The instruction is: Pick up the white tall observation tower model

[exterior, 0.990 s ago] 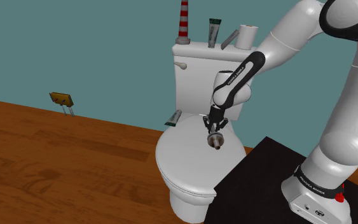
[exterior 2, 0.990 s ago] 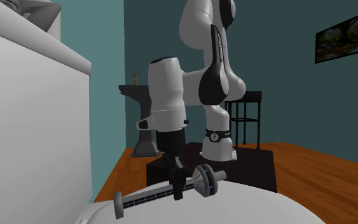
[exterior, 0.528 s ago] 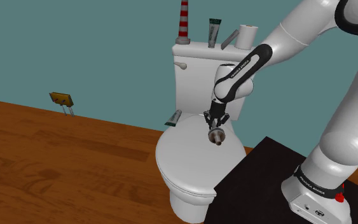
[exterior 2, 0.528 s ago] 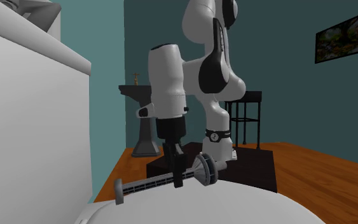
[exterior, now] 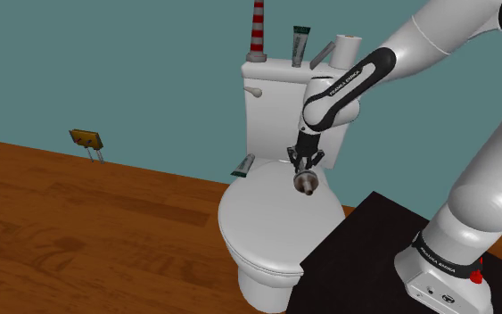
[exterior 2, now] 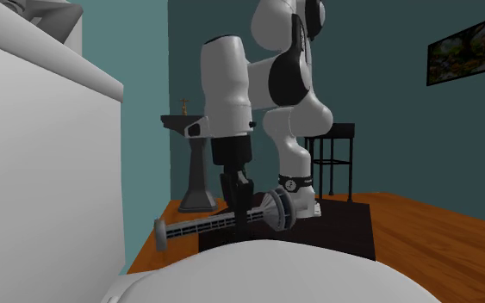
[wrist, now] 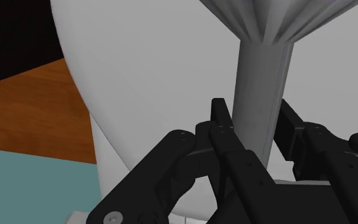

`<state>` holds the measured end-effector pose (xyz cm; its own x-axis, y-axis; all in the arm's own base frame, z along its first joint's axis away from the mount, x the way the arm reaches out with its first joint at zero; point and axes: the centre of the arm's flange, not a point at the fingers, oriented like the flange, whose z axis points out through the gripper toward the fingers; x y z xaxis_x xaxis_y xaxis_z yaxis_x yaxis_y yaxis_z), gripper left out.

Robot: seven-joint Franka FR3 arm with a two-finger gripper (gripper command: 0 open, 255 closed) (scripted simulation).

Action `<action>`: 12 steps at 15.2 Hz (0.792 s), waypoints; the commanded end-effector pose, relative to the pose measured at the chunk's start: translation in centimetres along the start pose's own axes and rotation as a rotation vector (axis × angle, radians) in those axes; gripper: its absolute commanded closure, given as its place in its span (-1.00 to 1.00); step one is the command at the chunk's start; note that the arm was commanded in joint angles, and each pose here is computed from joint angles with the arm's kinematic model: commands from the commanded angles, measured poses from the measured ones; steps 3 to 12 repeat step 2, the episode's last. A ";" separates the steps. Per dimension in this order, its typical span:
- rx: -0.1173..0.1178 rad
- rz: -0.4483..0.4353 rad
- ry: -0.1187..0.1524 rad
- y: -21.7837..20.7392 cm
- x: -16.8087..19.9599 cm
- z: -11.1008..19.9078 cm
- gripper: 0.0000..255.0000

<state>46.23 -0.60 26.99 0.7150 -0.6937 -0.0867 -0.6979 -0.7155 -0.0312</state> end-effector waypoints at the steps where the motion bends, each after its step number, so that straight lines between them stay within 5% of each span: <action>1: 0.000 0.000 0.000 0.0 -0.1 -0.6 1.00; 12: 0.000 0.000 0.000 0.0 -0.1 -0.6 1.00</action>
